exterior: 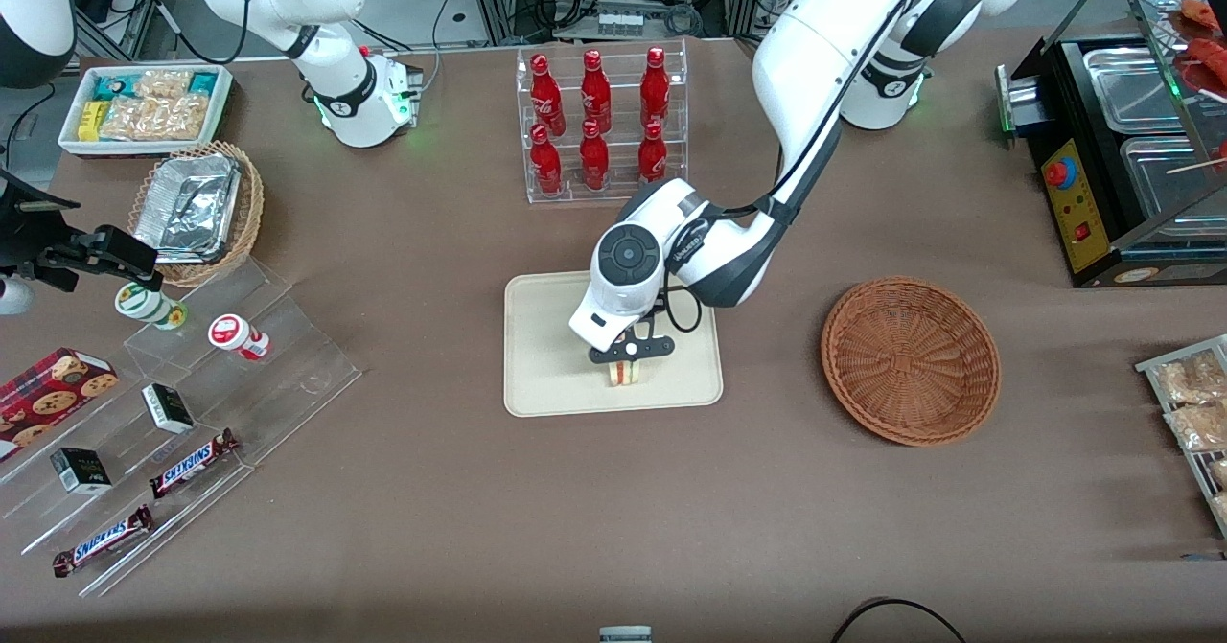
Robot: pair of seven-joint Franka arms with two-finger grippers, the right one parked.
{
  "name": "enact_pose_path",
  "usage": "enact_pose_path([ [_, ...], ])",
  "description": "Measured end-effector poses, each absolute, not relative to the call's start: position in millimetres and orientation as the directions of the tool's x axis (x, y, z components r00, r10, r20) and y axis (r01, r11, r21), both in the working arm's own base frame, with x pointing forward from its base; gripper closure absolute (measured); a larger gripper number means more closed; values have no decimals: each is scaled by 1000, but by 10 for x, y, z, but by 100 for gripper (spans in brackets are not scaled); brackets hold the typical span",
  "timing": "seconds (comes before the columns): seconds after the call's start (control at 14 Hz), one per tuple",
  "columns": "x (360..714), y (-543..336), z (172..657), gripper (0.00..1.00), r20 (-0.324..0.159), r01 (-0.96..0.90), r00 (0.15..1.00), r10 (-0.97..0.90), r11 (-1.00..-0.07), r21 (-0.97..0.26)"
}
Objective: Place sandwich from basket to tray
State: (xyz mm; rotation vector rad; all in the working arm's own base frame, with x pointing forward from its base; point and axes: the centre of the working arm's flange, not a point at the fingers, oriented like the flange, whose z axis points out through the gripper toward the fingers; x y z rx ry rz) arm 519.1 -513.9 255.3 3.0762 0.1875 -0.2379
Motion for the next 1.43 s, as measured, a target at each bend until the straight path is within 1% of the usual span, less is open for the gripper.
enact_pose_path([
  [0.29,5112,-5209,2505,85,-163,154,976,147,-988,29],
  [0.57,5021,-5269,2327,85,-177,168,970,164,-986,6],
  [0.71,5027,-5270,2326,70,-176,171,970,167,-985,7],
  [0.93,5074,-5264,2377,39,-167,176,971,171,-984,14],
  [1.0,5105,-5265,2428,30,-161,179,972,173,-984,20],
  [1.07,5132,-5266,2504,19,-156,180,972,174,-983,25],
  [1.21,5178,-5265,2752,1,-154,180,973,174,-983,23],
  [1.43,5245,-5252,3292,0,-155,175,973,171,-984,14],
])
